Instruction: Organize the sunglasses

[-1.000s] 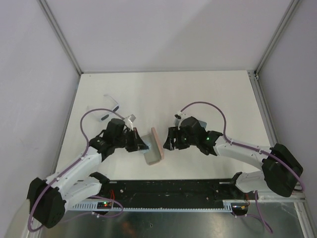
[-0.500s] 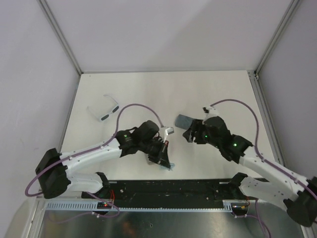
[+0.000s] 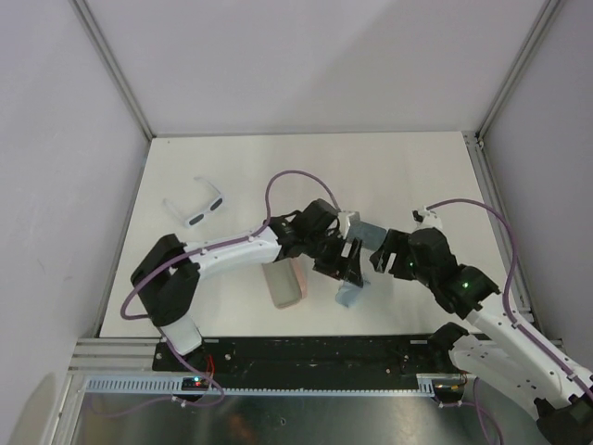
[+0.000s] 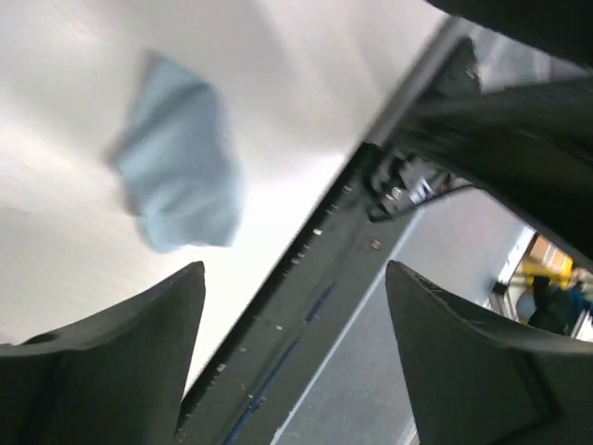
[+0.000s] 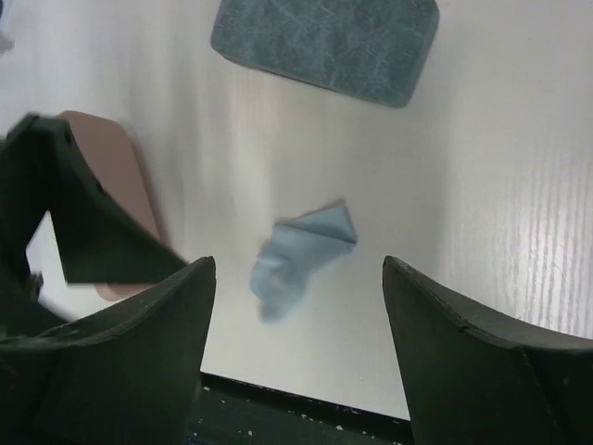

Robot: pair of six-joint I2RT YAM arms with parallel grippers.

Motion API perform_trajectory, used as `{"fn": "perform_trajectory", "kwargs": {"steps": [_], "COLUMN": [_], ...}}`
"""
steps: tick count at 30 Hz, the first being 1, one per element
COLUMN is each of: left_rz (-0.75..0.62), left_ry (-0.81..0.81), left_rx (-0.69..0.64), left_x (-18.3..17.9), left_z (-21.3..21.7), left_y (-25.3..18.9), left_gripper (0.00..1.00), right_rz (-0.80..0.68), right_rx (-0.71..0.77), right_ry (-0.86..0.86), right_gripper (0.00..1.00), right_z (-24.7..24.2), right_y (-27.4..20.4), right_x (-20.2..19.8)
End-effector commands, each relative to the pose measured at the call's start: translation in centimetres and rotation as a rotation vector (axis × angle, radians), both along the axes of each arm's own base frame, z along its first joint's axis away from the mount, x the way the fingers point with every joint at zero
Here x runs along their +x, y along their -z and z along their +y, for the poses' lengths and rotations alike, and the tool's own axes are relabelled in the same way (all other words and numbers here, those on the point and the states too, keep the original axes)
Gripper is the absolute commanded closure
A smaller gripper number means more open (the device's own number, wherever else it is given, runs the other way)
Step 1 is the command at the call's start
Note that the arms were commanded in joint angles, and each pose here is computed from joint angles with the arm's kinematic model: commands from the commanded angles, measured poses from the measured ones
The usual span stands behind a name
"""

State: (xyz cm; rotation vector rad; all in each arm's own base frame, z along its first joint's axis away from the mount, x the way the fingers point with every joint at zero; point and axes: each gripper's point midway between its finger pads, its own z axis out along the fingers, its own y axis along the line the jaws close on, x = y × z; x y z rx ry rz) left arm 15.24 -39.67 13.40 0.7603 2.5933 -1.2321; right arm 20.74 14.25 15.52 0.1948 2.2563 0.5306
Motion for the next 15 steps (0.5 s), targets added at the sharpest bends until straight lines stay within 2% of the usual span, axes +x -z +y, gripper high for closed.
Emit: {"fn": "perform_trajectory", "kwargs": {"steps": [1, 5, 10, 12, 15], "left_rz": [-0.081, -0.125, -0.136, -0.139, -0.144], "left_ry": [-0.169, -0.192, -0.149, -0.145, -0.145], "left_rx": [0.036, 0.029, 0.062, 0.088, 0.117], "left_x": [6.0, 7.4, 5.1, 4.2, 3.2], "left_z": [2.4, 3.5, 3.0, 3.1, 3.3], "left_y": [1.8, 1.3, 2.4, 3.2, 4.0], "left_gripper": [0.14, 0.16, 0.21, 0.26, 0.34], "right_rz": [0.051, 0.076, 0.124, 0.153, 0.184], "right_rx": [-0.053, -0.060, -0.053, -0.043, -0.020], "right_ry": [0.045, 0.051, 0.058, 0.049, 0.024], "right_gripper": [0.24, 0.35, 0.50, 0.57, 0.63], "right_z": [-1.5, -1.7, -1.4, -1.0, -0.1], "right_y": [1.7, 2.7, 4.5, 5.5, 7.0], "right_x": [-0.7, -1.0, -1.1, -1.1, -1.1]}}
